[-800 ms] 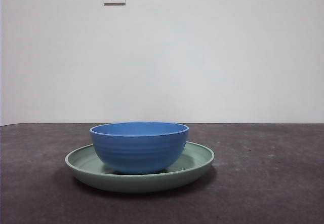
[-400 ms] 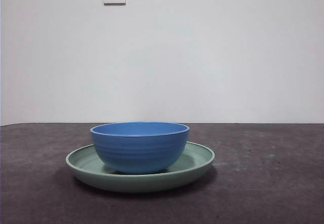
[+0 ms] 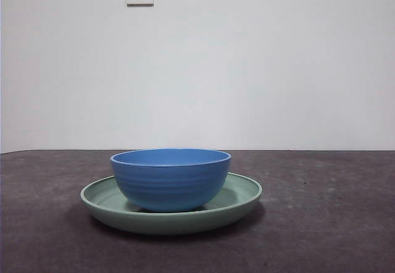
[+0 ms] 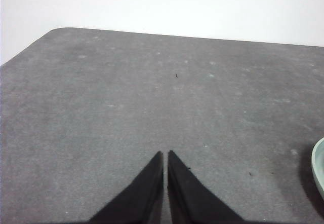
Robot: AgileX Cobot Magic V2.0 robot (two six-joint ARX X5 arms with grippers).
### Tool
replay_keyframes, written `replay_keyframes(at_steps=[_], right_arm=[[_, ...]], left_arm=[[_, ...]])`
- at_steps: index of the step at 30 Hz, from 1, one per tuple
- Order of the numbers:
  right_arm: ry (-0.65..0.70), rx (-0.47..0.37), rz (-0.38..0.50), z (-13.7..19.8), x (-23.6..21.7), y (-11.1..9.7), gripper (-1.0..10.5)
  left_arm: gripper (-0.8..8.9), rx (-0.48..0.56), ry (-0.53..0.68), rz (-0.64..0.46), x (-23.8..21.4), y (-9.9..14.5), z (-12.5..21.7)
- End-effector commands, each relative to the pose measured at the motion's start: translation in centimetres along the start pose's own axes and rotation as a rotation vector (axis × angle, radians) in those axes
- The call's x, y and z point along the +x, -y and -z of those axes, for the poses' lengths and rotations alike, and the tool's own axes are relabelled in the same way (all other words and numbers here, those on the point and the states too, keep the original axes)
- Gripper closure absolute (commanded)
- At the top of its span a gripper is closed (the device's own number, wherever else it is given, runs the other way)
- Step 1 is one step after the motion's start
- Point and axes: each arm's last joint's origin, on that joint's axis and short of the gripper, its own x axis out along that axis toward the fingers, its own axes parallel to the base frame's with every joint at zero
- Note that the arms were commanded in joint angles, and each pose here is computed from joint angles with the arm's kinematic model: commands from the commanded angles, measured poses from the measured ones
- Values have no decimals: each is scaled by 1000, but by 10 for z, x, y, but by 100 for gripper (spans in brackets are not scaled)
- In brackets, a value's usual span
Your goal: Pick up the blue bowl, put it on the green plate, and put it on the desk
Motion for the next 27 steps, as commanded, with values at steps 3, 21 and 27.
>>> replay_keyframes(at_steps=[3,21,27], right_arm=[[-24,-11,-1,1,-3,0,919],[564,45,383,41,79,52,919],[623,65,517,93,132,83,919]], left_arm=[[795,-4,-26,-7,2,-1,7],[795,-4,-26,-7,2,-1,7],[794,-4,-26,-7,2,-1,7]])
